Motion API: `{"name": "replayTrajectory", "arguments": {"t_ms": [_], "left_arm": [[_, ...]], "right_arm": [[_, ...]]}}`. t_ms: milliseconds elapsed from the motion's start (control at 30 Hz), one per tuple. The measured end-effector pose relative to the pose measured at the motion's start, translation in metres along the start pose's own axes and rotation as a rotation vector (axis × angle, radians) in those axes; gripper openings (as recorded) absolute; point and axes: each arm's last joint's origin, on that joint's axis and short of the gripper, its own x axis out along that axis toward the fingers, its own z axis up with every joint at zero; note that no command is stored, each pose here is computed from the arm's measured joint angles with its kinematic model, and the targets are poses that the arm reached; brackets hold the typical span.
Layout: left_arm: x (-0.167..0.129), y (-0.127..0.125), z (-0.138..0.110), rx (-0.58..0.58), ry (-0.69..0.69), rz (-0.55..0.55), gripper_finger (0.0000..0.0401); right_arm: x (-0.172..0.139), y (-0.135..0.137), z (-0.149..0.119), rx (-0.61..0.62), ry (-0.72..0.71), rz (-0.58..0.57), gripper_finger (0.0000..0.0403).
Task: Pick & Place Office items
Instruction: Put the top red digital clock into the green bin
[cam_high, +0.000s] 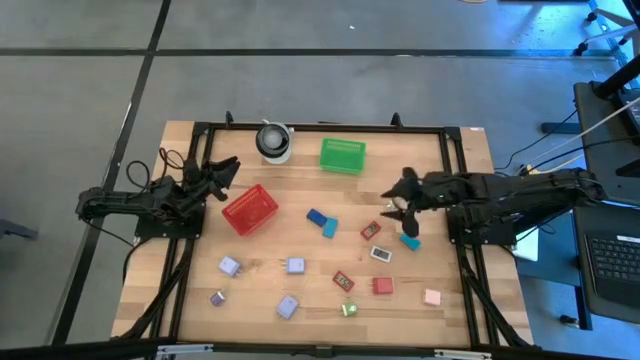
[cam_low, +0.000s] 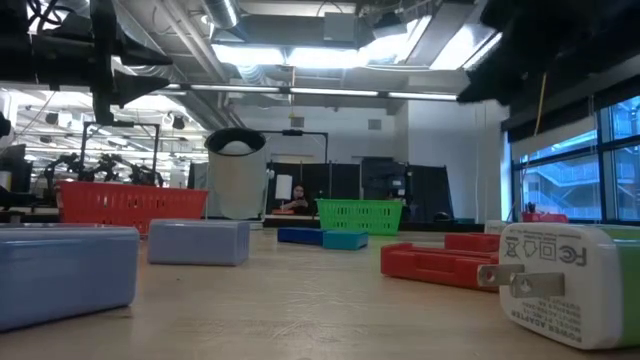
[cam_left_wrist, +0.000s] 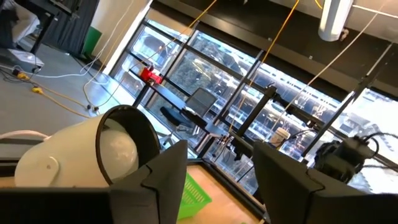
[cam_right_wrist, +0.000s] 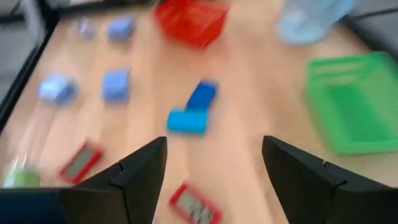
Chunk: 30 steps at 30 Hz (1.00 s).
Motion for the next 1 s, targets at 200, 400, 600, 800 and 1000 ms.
{"name": "replayTrajectory", "arguments": {"t_ms": [200, 400, 600, 800, 1000], "left_arm": [[0.000, 0.000, 0.000, 0.000, -0.004, 0.007, 0.0197], [0.000, 0.000, 0.000, 0.000, -0.008, 0.015, 0.0196], [0.000, 0.001, 0.000, 0.002, -0.004, 0.016, 0.0196], [0.000, 0.001, 0.000, 0.005, -0.002, 0.017, 0.0196], [0.000, 0.001, -0.001, 0.013, 0.007, 0.022, 0.0196]], "right_arm": [[0.030, -0.009, -0.010, -0.096, 0.168, 0.143, 0.0268], [0.058, -0.018, -0.024, -0.208, 0.295, 0.242, 0.0268], [0.080, -0.024, -0.038, -0.351, 0.386, 0.293, 0.0268], [0.103, -0.029, -0.053, -0.439, 0.448, 0.322, 0.0268], [0.118, -0.032, -0.059, -0.440, 0.442, 0.319, 0.0268]]}}
